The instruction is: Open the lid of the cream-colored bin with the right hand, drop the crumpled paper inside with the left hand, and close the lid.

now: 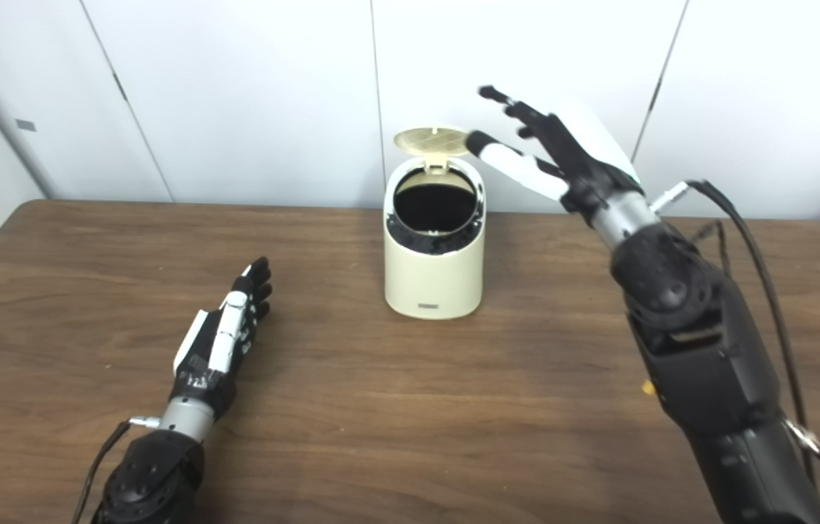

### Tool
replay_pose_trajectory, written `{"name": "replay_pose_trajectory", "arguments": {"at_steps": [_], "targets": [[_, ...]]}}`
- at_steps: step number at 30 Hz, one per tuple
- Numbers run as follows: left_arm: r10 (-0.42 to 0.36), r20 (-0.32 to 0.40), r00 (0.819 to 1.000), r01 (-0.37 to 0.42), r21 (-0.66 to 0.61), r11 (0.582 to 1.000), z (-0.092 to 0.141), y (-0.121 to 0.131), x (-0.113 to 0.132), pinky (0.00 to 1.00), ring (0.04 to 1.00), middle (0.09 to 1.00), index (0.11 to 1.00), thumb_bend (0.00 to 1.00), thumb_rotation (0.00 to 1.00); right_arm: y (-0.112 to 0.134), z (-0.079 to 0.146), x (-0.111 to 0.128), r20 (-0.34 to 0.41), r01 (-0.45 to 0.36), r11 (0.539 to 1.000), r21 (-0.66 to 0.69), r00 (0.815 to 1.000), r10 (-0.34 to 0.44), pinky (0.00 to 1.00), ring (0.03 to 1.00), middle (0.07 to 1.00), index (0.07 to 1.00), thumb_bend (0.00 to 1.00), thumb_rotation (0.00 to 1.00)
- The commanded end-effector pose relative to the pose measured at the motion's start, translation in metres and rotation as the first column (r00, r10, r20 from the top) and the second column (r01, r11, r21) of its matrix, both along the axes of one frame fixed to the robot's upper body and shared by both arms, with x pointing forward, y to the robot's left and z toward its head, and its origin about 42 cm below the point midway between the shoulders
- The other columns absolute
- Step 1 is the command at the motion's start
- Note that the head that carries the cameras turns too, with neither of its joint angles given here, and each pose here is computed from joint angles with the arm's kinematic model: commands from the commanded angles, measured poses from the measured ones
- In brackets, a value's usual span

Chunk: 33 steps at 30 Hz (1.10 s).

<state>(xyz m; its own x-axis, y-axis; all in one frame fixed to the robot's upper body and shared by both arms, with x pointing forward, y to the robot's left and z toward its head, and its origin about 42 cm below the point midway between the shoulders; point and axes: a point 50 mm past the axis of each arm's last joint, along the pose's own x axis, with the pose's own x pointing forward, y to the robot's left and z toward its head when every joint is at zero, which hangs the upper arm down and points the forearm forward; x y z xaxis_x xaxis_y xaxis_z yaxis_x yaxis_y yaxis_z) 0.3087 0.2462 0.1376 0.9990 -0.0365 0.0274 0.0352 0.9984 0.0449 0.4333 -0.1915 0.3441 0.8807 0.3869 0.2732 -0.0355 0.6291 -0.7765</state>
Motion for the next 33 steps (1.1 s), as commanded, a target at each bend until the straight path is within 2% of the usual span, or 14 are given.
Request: {"name": "replay_pose_trajectory", "arguments": {"at_steps": [1, 9, 20, 24, 33], "targets": [[-0.016, 0.023, 1.000, 0.016, 0.012, 1.000, 0.002, 0.000, 0.002, 1.00, 1.000, 1.000, 1.000, 0.48, 1.00, 0.008, 0.029, 0.002, 0.090, -0.038, 0.999, -0.023, 0.995, 0.040, 0.83, 0.906, 0.918, 0.891, 0.55, 1.00], [-0.017, 0.028, 0.999, 0.017, 0.001, 1.000, -0.001, -0.002, 0.002, 1.00, 1.000, 1.000, 1.000, 0.49, 1.00, 0.014, 0.032, 0.000, 0.079, -0.063, 0.989, -0.130, 0.994, 0.073, 0.86, 0.900, 0.900, 0.880, 0.52, 1.00], [-0.024, 0.022, 0.999, 0.024, 0.012, 1.000, -0.005, -0.003, 0.004, 1.00, 1.000, 1.000, 1.000, 0.51, 1.00, 0.029, 0.031, 0.001, 0.050, -0.082, 0.966, -0.244, 0.994, 0.097, 0.88, 0.940, 0.903, 0.863, 0.59, 1.00], [-0.026, 0.023, 0.999, 0.026, 0.012, 1.000, -0.005, -0.004, 0.004, 1.00, 1.000, 1.000, 1.000, 0.51, 1.00, 0.025, 0.029, -0.002, 0.026, -0.077, 0.964, -0.256, 0.996, 0.086, 0.95, 0.991, 0.937, 0.863, 0.61, 1.00], [-0.018, 0.025, 1.000, 0.018, -0.004, 1.000, -0.007, -0.007, 0.005, 1.00, 1.000, 1.000, 1.000, 0.51, 1.00, 0.015, 0.019, -0.008, -0.019, -0.071, 0.946, -0.318, 0.997, 0.069, 0.96, 1.000, 0.951, 0.863, 0.61, 1.00]]}}
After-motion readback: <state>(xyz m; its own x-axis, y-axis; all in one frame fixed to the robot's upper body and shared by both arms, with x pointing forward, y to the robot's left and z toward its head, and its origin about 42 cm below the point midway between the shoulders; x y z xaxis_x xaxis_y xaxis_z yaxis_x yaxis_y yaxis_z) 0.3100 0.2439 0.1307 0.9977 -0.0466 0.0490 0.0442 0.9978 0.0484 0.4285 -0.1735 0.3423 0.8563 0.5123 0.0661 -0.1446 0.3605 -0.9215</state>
